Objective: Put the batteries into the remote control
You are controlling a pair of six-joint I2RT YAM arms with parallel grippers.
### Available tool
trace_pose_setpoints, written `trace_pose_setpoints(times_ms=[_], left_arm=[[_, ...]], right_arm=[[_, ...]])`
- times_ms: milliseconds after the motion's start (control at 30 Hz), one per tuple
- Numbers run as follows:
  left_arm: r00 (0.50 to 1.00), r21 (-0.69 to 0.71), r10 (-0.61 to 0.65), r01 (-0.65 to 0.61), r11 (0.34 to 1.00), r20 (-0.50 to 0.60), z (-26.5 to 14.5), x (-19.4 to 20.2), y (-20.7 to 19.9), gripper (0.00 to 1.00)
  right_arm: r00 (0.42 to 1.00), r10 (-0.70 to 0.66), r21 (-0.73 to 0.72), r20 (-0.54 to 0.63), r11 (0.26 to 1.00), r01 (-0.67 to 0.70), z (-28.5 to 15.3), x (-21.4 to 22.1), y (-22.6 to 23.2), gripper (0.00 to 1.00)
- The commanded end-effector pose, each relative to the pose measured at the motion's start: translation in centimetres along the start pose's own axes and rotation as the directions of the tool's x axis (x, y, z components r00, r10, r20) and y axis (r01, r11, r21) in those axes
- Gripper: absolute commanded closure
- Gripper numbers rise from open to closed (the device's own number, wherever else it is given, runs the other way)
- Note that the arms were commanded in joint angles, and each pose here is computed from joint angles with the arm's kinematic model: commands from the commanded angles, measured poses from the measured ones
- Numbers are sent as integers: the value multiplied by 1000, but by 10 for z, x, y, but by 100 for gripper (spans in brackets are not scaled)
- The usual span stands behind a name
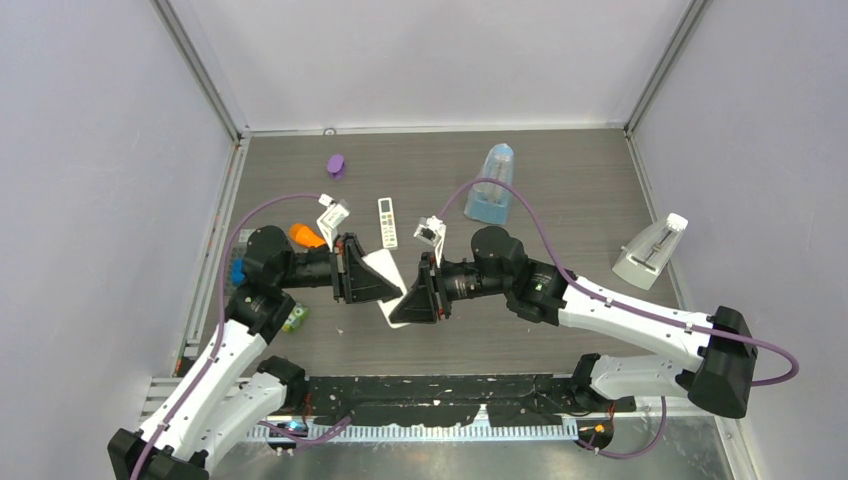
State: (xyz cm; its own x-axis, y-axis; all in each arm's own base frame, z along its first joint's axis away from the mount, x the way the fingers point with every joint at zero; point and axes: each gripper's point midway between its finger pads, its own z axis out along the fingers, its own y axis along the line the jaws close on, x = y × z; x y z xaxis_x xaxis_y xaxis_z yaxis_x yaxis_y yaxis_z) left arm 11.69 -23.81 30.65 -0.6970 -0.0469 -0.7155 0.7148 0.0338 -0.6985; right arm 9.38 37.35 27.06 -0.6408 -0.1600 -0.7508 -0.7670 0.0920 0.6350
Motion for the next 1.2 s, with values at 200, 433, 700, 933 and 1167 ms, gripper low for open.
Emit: trace_pose_setpoints(times_ms=[200,433,700,933,1167], left_arm=[[999,-151,-11,17,988,45,-3,-4,23,1],[982,-629,-83,171,758,168,-53,6,108,0],[962,-768,-38,239,594,270,-93,24,129,1],[942,-847,-48,321,424,333,-125,40,140,1],[937,-902,-42,344,262,346,-154,47,142,0]], right_arm=[[986,-14,183,166,983,-17,-16,-38,-18,95],[996,31,664,85,744,-80,-66,-9,-125,95],[996,50,964,-72,258,56,-93,-16,-241,95],[982,91,985,-165,69,160,-64,-30,-319,95],[957,157,965,-244,-62,256,-51,-26,-367,88]])
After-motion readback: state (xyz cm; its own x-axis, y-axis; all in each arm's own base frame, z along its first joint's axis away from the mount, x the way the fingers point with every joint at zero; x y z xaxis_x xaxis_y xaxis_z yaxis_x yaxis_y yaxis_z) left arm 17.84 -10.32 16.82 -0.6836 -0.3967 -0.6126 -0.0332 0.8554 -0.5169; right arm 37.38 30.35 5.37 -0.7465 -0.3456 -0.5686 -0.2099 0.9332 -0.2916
